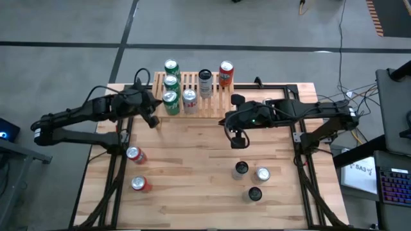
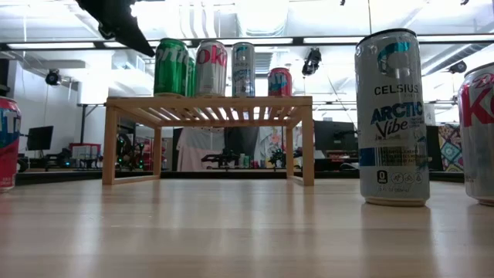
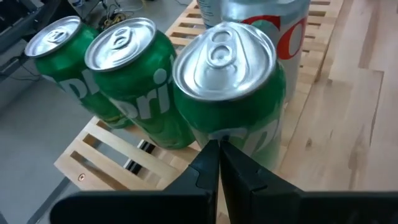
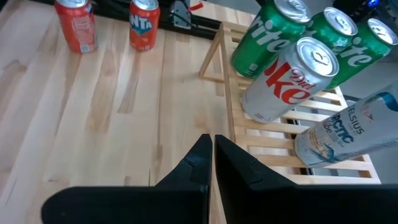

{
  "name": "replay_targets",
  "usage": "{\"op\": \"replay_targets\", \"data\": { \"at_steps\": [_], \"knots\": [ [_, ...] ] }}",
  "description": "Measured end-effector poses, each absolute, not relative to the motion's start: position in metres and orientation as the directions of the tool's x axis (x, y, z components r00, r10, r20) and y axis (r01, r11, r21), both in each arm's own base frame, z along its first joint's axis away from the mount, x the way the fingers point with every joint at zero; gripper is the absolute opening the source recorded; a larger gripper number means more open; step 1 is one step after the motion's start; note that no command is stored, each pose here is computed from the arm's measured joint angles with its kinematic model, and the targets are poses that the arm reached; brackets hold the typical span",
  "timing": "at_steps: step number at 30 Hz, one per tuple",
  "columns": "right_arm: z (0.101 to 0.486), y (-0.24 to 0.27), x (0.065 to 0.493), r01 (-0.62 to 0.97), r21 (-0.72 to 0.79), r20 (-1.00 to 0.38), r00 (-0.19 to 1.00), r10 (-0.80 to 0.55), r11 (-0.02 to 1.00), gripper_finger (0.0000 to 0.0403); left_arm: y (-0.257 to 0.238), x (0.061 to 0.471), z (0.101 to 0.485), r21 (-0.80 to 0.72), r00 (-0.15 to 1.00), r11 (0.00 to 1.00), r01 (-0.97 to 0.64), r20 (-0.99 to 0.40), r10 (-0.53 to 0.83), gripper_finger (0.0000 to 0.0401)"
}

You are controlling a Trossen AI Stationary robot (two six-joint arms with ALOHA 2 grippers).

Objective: Place canned beverage on shelf
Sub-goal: Adjust the green soda cans, then put the top right blue soda can on the shelf

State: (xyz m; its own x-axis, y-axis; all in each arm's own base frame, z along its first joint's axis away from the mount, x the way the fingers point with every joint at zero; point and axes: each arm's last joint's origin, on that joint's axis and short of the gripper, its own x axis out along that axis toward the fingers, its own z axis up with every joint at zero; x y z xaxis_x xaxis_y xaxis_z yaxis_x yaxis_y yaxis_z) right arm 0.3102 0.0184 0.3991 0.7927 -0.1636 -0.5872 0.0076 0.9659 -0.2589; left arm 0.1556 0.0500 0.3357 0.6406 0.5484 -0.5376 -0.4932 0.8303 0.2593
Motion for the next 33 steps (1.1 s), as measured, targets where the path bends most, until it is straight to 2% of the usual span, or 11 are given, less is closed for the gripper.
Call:
{"op": "replay_targets", "data": {
  "at_steps": [27, 33],
  "knots": [
    [0.397, 0.019, 0.312, 0.006, -0.260, -0.591, 0.790, -0.164, 0.965, 0.0009, 0.050, 0.157, 0.334, 0.257, 0.625, 0.831, -0.493, -0.560, 0.544, 0.0000],
    [0.398, 0.019, 0.312, 0.024, -0.240, -0.590, 0.791, -0.165, 0.971, 0.0009, 0.047, 0.153, 0.344, 0.182, 0.693, 0.848, -0.497, -0.506, 0.514, 0.0000]
  ]
}}
